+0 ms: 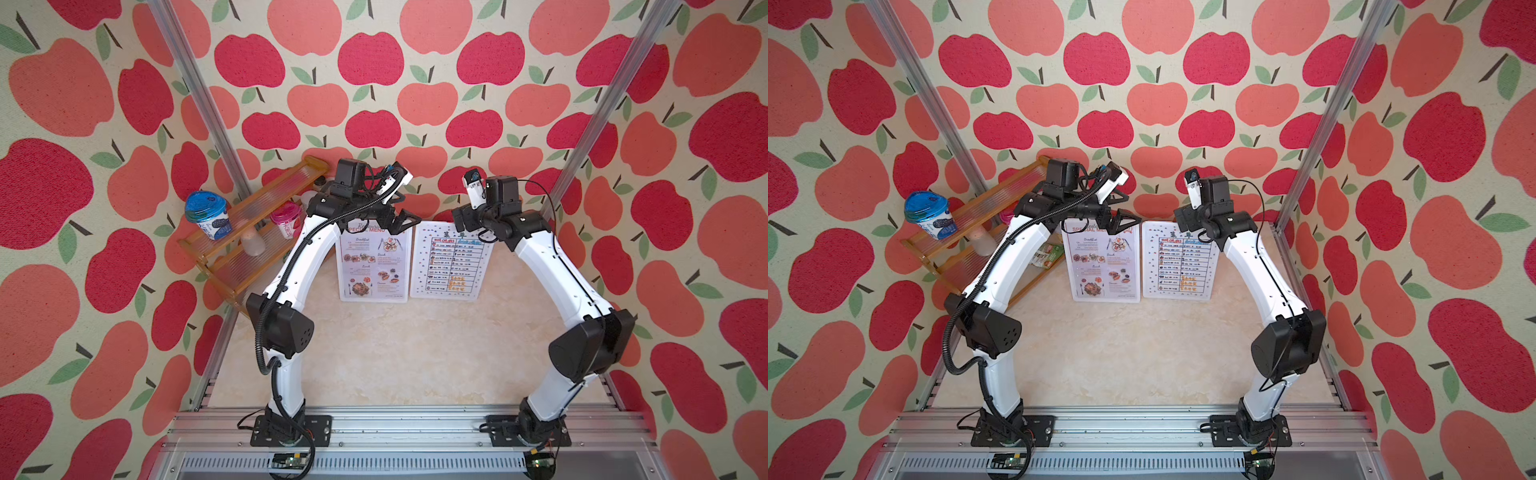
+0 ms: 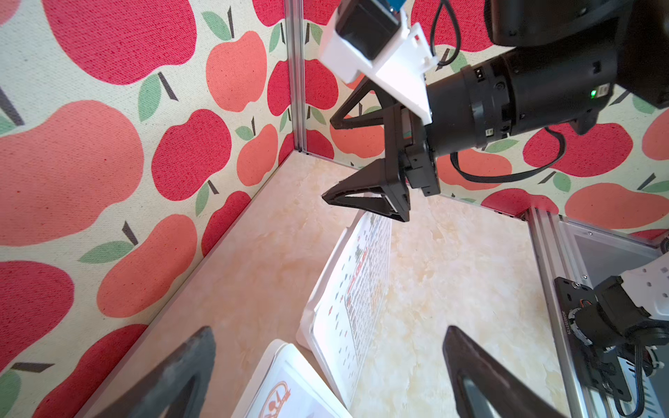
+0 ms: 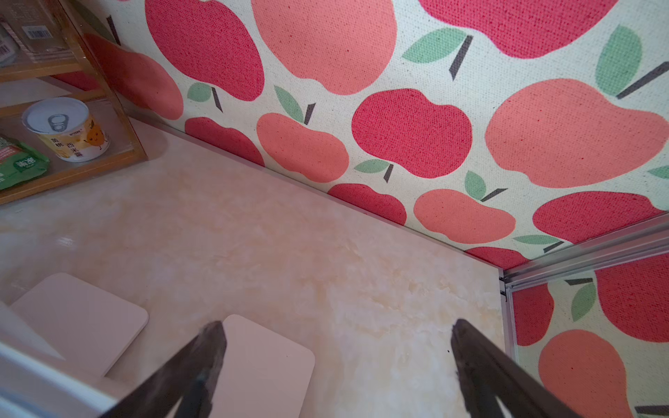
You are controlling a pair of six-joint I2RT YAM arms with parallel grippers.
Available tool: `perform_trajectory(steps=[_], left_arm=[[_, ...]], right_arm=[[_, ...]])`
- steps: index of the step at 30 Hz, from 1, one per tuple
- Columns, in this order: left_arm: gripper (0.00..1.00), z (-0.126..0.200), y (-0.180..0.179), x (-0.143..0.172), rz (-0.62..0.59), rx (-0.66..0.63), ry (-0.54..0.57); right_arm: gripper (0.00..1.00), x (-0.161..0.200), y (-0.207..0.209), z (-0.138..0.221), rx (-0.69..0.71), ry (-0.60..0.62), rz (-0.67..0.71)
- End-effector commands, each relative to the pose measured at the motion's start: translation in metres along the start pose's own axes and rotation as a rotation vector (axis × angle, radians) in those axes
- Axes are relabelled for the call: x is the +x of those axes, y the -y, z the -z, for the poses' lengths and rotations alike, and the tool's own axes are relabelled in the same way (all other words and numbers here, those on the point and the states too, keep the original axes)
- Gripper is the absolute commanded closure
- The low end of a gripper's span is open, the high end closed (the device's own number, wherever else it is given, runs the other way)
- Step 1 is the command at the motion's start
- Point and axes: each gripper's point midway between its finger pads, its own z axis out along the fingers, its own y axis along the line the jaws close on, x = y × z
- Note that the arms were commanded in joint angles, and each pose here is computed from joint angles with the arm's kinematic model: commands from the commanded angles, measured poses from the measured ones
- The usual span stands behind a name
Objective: Insert the menus into the narrow rack
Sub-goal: Insert the menu into the narrow rack.
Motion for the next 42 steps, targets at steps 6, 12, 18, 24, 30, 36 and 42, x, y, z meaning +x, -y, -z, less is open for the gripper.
perform_trajectory(steps=[6, 12, 18, 24, 30, 36, 42], left_arm=[[0.01, 0.021, 0.004, -0.013, -0.025, -0.046, 0.047], [0.01, 0.026, 0.003, -0.015, -0.018, -0.059, 0.046], [0.01, 0.033, 0.004, -0.016, -0.029, -0.085, 0.047], [0.01, 0.044, -0.001, -0.018, -0.007, -0.113, 0.061], [0.01, 0.057, -0.007, -0.013, 0.004, -0.148, 0.098], [0.01, 0.061, -0.008, -0.005, 0.05, -0.159, 0.093], [0.01, 0.061, -0.006, -0.003, 0.061, -0.157, 0.094]], right_arm=[[0.01, -0.002, 0.006, 0.009, 0.039, 0.028, -0.003], [0.01, -0.034, 0.005, 0.026, 0.025, 0.114, -0.022], [0.01, -0.058, -0.017, 0.029, -0.027, 0.153, 0.004], [0.01, -0.054, -0.045, 0.01, -0.073, 0.105, 0.034], [0.01, -0.037, -0.067, -0.008, -0.111, 0.049, 0.046], [0.01, -0.028, -0.069, -0.015, -0.108, 0.02, 0.053], [0.01, -0.022, -0.069, -0.021, -0.097, 0.0, 0.061]])
